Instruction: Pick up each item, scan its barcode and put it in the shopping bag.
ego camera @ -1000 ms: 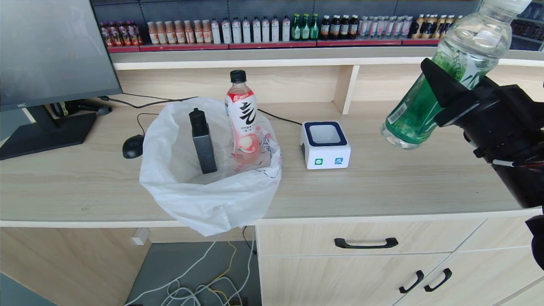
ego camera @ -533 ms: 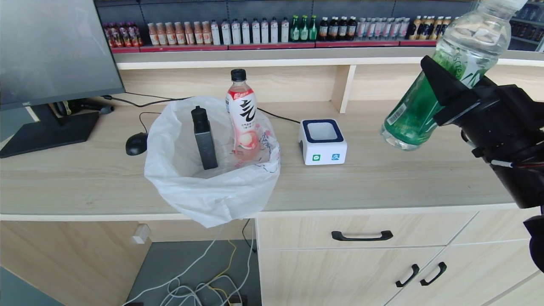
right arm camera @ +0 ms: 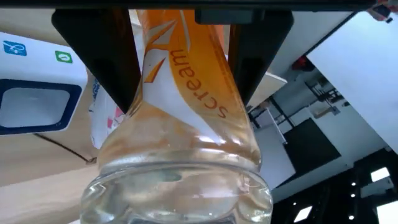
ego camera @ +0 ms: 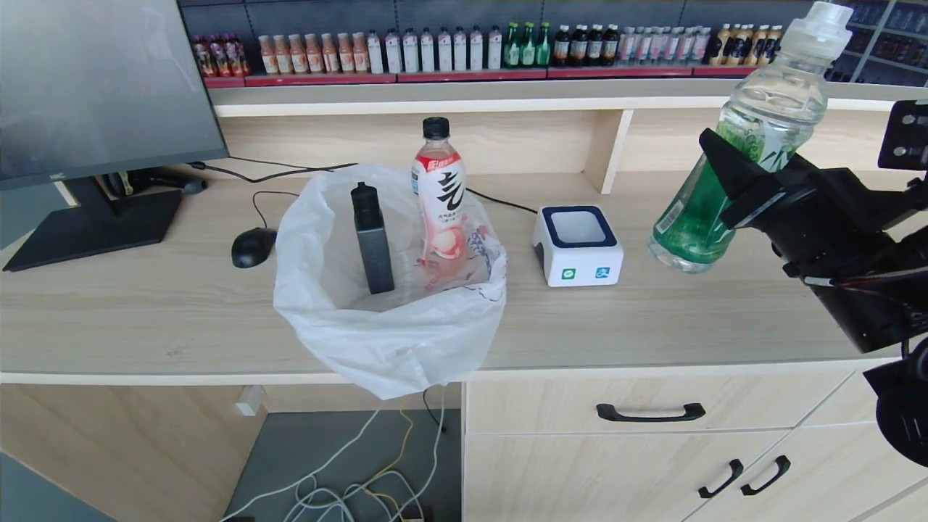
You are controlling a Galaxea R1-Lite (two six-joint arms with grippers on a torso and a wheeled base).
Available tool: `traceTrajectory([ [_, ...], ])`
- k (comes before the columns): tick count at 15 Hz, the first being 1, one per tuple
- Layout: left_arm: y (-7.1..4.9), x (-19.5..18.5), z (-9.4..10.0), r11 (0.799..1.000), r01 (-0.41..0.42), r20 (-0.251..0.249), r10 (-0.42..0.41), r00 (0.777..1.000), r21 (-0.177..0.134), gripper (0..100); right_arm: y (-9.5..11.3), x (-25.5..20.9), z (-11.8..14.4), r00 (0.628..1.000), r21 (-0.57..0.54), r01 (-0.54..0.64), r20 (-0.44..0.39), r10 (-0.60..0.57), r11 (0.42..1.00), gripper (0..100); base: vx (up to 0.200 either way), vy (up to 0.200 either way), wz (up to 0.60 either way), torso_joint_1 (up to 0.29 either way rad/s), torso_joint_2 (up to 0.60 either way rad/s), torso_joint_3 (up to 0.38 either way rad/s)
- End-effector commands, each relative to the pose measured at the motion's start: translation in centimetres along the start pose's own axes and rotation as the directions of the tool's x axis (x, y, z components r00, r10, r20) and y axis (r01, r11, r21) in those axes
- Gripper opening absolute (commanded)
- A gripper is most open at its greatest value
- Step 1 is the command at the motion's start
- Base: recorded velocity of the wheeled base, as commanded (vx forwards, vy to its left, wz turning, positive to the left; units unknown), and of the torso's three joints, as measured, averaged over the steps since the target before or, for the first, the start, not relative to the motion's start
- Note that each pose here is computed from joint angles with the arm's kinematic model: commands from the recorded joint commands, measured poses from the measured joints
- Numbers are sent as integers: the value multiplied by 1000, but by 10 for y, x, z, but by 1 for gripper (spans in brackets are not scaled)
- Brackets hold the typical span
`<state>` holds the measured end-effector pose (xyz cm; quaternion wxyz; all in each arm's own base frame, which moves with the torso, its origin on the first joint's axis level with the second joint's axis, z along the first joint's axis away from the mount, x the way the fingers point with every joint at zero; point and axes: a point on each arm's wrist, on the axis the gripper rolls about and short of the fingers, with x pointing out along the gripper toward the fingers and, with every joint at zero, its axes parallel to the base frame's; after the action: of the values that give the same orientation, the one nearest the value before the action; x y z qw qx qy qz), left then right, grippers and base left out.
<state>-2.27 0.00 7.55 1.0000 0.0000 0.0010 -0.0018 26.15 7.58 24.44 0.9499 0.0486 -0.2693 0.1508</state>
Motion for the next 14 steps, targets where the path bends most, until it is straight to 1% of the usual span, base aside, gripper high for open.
traceTrajectory([
  [1,0,0,0,1000,-1,0,1,1000,0,100,-4,0,-3,1000,-9,13,-7,-13,1000,0,0,200,0,2,2,7],
  [5,0,0,0,1000,-1,0,1,1000,0,100,-3,-5,8,1000,-10,5,16,-5,1000,0,0,200,0,1,0,7],
  [8,0,0,0,1000,-1,0,1,1000,0,100,10,-11,7,999,12,-35,-1,35,999,0,0,200,0,4,-1,2],
  [9,0,0,0,1000,-1,0,1,1000,0,100,18,-10,8,998,27,-63,6,62,998,0,0,200,0,-2,2,7],
  [12,0,0,0,1000,-1,0,1,1000,0,100,25,-8,4,996,25,-86,-1,86,996,0,0,0,0,0,0,0],
  [14,0,0,0,1000,-1,0,1,1000,0,100,33,-2,3,994,34,-109,11,109,993,0,0,0,0,0,0,0],
])
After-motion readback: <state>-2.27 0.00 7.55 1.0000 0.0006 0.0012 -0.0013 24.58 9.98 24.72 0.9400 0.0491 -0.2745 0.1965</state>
